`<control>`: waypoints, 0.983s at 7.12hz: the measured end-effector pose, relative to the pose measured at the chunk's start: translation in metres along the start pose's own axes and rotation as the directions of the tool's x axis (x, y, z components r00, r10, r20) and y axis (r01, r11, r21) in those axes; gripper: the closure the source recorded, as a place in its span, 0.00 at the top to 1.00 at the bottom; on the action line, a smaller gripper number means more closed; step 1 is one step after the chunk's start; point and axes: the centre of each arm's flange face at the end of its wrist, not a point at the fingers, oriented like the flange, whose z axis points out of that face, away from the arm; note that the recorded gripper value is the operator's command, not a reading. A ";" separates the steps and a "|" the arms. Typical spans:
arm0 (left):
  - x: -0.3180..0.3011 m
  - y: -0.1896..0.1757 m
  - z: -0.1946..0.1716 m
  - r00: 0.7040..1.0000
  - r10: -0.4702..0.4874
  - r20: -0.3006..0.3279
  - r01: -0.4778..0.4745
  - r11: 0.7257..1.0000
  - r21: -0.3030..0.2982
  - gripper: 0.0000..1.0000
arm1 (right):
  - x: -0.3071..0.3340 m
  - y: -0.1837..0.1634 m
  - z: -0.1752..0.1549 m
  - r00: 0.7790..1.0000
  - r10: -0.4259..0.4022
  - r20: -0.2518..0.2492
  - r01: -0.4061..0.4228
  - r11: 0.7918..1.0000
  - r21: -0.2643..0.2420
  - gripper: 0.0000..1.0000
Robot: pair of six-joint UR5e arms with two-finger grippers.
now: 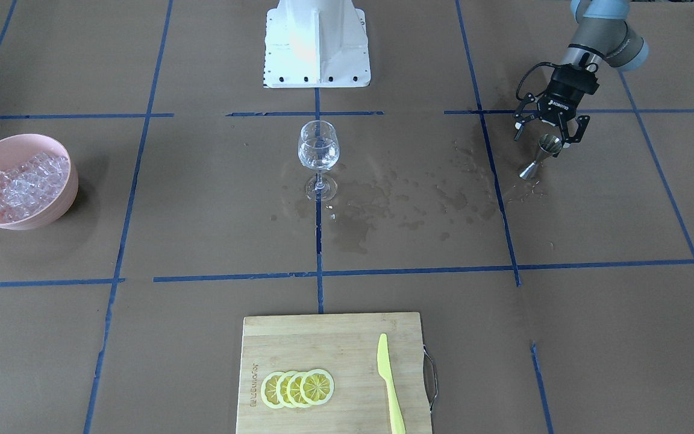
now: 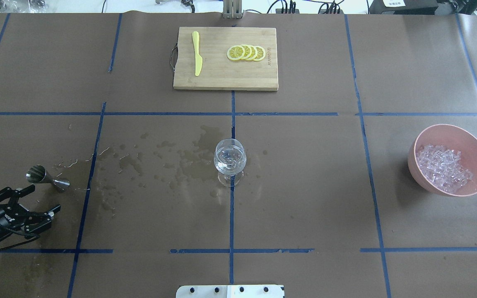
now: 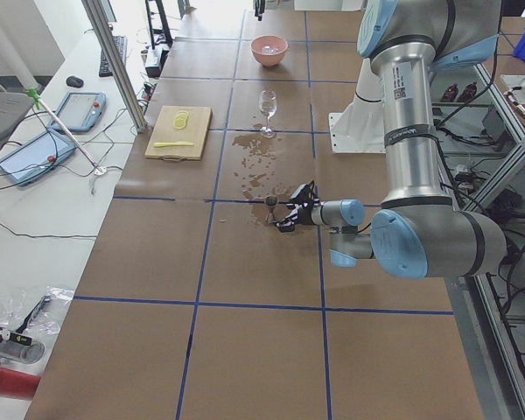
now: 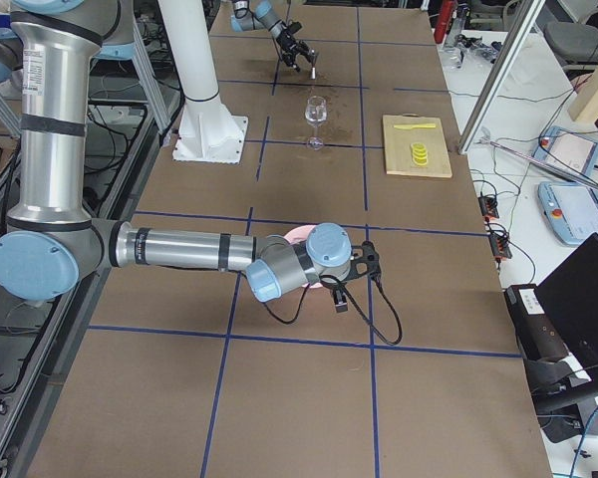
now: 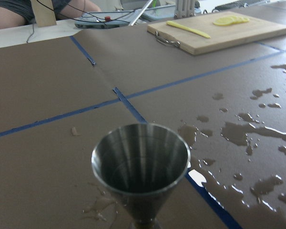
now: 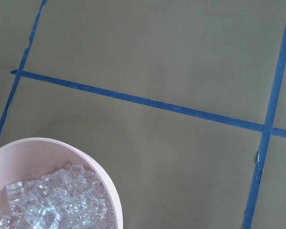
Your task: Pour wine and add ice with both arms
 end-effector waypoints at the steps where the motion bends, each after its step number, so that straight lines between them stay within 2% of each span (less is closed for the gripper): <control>1: -0.006 0.004 -0.007 0.996 0.062 -0.063 -0.066 0.995 -0.068 0.98 | 0.000 0.000 0.000 1.000 0.000 0.000 0.000 1.000 0.001 1.00; 2: -0.021 0.007 -0.018 0.987 0.106 -0.121 -0.122 0.984 -0.133 0.98 | -0.001 0.000 -0.001 1.000 0.001 0.001 -0.001 1.000 0.001 1.00; 3: -0.046 0.006 -0.031 0.981 0.130 -0.142 -0.155 0.972 -0.177 0.98 | -0.002 0.000 0.000 1.000 0.005 0.002 -0.005 1.000 0.001 1.00; 5: -0.111 -0.013 -0.056 0.984 0.151 -0.092 -0.167 0.963 -0.212 0.99 | -0.017 -0.005 0.000 1.000 0.020 0.009 -0.020 1.000 0.001 1.00; 7: -0.173 -0.050 -0.057 0.998 0.058 -0.034 -0.066 0.952 -0.298 0.99 | -0.042 -0.009 0.005 0.999 0.040 0.019 -0.040 0.999 -0.010 1.00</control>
